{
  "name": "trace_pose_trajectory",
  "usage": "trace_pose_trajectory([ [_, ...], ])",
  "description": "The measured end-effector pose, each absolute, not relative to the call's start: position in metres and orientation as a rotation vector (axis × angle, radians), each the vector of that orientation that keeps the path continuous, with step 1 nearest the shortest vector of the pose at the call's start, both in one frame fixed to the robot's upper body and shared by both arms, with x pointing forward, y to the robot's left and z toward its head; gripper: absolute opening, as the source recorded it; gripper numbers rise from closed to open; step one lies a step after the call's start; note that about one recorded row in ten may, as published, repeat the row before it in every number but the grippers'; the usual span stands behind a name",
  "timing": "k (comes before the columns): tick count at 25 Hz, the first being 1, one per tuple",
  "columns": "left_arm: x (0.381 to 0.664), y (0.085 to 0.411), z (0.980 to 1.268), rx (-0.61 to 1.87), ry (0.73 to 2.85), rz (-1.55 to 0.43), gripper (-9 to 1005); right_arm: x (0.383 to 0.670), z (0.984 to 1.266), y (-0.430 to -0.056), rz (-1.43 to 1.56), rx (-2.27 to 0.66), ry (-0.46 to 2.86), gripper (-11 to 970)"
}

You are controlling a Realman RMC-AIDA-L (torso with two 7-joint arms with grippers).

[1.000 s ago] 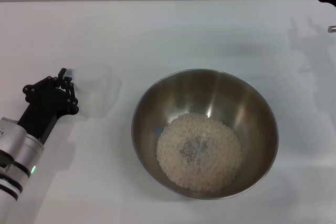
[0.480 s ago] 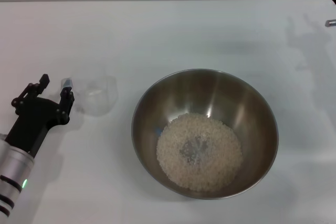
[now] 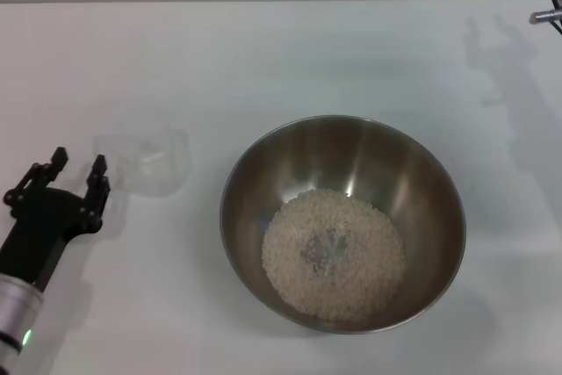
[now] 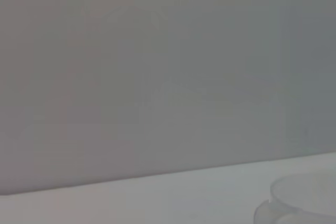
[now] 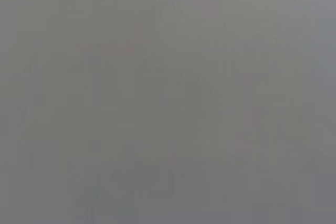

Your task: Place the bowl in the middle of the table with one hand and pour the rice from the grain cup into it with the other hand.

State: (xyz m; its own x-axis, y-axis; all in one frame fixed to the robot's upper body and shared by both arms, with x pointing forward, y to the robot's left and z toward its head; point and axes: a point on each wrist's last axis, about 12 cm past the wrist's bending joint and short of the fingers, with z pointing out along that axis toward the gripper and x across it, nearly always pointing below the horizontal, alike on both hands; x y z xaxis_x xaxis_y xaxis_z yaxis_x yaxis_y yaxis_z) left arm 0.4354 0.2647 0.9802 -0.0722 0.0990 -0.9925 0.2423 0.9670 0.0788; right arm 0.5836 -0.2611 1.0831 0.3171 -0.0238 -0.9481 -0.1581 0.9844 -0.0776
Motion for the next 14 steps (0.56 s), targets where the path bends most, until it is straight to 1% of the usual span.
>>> trace_pose_trajectory([
  [2,0.433,0.266,0.98,0.257,1.639,-0.117,480,0.585,1.084,-0.26,0.09,-0.17,1.245,391],
  [3,0.426,0.269,0.981,0.241,1.623,-0.113,480,0.585,1.084,-0.259,0.09,-0.171,1.244,391],
  [8,0.412,0.273,0.983,0.213,1.591,-0.124,480,0.586,1.086,-0.262,0.078,-0.156,1.24,391],
  [14,0.406,0.271,0.989,0.213,1.531,-0.141,480,0.585,1.084,-0.267,0.066,-0.136,1.245,391],
])
